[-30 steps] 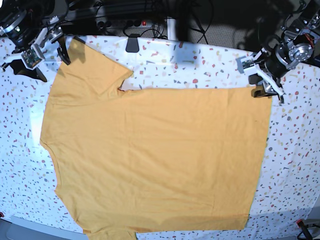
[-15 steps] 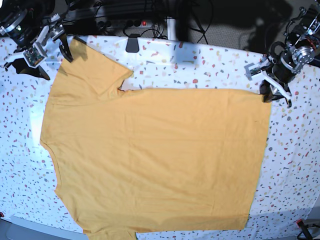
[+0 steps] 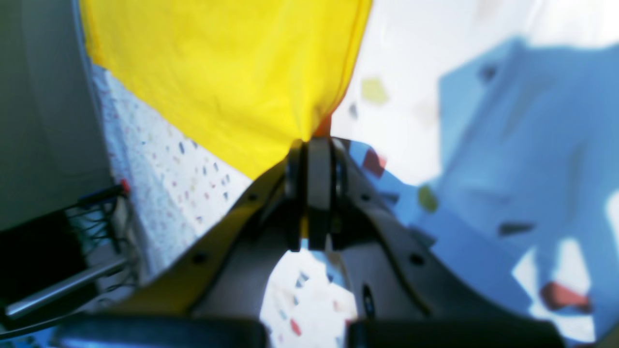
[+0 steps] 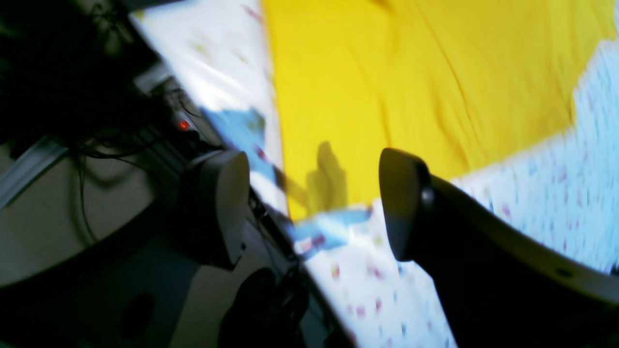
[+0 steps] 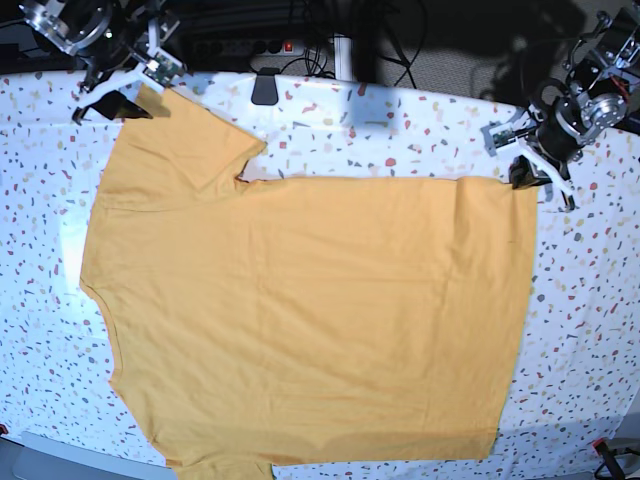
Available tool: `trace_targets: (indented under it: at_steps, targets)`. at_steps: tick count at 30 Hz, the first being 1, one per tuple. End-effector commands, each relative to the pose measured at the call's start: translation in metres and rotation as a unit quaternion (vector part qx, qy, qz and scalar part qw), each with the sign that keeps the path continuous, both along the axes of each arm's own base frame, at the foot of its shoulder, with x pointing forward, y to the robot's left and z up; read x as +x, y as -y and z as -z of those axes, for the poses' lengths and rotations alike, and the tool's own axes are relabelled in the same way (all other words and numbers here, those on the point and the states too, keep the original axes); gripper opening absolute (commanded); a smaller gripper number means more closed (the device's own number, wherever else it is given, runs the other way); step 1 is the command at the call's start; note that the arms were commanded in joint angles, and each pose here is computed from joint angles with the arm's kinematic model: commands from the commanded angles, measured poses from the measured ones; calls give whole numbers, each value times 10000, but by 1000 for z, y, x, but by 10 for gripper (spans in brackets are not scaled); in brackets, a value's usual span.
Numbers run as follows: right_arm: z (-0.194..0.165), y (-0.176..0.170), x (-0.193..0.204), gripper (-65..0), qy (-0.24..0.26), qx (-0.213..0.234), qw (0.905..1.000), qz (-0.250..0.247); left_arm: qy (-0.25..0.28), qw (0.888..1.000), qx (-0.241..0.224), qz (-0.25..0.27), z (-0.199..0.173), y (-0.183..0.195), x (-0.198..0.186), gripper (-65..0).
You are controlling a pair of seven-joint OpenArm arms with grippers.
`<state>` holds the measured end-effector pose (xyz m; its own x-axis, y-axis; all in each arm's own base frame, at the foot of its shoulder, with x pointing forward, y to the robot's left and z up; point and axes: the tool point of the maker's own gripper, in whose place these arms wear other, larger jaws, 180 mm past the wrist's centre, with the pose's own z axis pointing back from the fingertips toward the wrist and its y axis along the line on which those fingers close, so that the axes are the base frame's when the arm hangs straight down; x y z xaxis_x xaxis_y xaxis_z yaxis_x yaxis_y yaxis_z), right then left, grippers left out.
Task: Fold the T-shirt properly
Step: 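Move both grippers to the shirt's shoulder corners and grasp them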
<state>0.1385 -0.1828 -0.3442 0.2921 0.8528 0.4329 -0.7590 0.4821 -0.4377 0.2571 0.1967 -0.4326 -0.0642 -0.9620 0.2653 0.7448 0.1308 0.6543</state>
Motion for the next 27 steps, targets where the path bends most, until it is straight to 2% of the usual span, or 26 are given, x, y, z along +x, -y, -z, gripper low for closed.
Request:
trace_targets:
  at_steps: [1,6,13,20,22,27]
  targets:
    - [-8,-3,11,-233,276,-3,9996,-12,66,10000,-10,45,-6,-1,4,-650]
    - [9,-12,23,-233,278,-53,9996,-52,74,10000,-11,54,-7,-1,4,-650]
    - [52,21,38,-233,-62,-308,9990,317,75,10000,-13,53,-7,-1,4,-650]
    - [56,33,42,-247,-36,-666,9974,280,76,10000,-11,54,-7,-1,4,-650]
    - [57,33,41,-326,-74,-664,9975,245,76,10000,-13,55,-7,-1,4,-650]
    - [57,33,42,-628,-48,-659,9975,267,75,10000,-12,53,-7,-1,4,-650]
